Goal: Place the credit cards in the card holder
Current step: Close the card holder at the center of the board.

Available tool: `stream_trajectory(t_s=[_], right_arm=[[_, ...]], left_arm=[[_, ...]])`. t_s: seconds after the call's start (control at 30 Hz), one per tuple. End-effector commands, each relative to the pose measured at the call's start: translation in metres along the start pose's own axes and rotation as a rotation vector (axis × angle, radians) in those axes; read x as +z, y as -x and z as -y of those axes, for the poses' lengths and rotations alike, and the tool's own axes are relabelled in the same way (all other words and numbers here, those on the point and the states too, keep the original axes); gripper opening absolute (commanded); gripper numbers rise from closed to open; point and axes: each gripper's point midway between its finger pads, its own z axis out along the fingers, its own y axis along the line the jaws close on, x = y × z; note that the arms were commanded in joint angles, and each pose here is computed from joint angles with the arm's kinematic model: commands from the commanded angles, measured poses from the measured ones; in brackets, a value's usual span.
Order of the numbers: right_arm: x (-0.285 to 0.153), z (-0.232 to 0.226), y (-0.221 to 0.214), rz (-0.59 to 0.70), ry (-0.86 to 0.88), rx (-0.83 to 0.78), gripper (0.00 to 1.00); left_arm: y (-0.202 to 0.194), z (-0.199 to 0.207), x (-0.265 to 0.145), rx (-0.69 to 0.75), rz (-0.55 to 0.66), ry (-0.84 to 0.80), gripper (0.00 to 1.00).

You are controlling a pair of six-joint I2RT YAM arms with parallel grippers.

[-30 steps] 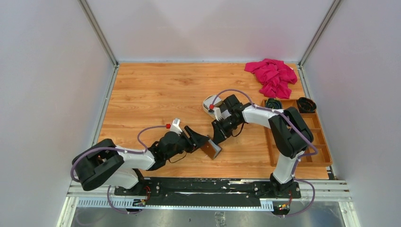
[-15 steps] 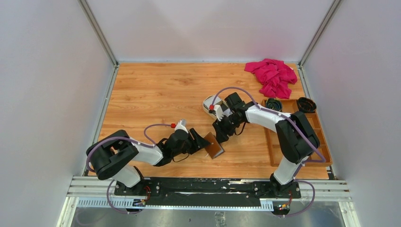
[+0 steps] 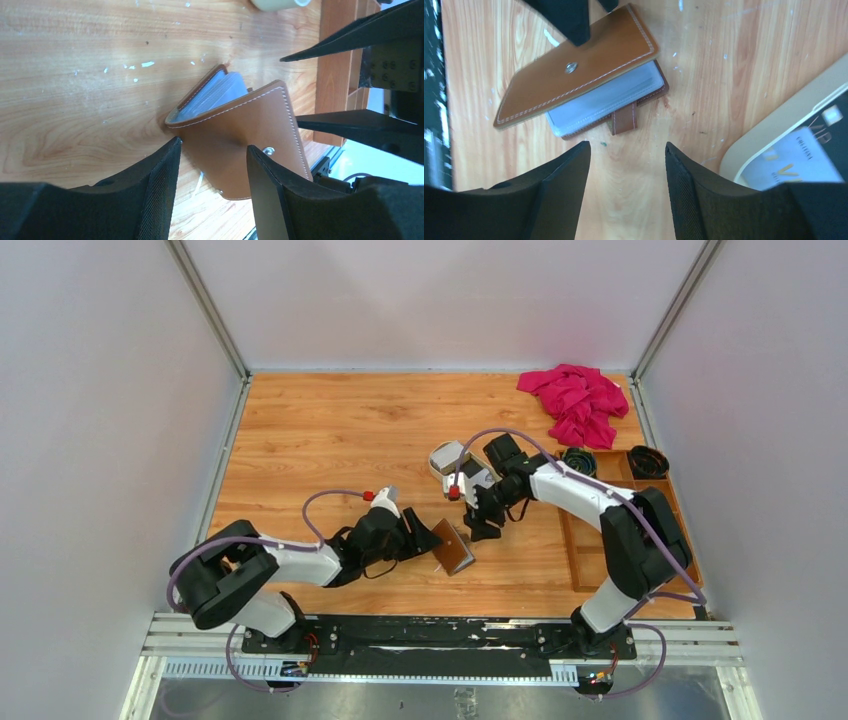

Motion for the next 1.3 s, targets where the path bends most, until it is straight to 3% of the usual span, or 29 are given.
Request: stream_trajectory(t_s=[0.0,0.1,0.3,0.93,1.27], right_arm=[[-0.006,-0.007,-0.006,0.035,0.071,-0.505,0.61],[-0.005,-0.006,0.003,0.076,0.081,-0.63,0.62],[0.006,-0.014,0.015,0.151,0.18,-0.534,0.59],[0.042,-0.009,-0.011,-0.087,0.179,-0.525,0.44],[0.053,-0.014,-0.026,-0.192,0.184,-0.534,0.26]], left_arm=[[0.014,0.013,-0.007,0.105,0.027,-0.051,0.54],[0.018,0.014,-0.011,0.121,0.037,-0.056,0.54],[0.019,0.016,-0.015,0.135,0.039,-0.07,0.54],[0.011,0.042,-0.007,0.186,-0.047,-0.153,0.53],[-0.002,0.022,0.005,0.18,-0.093,-0.094,0.52]])
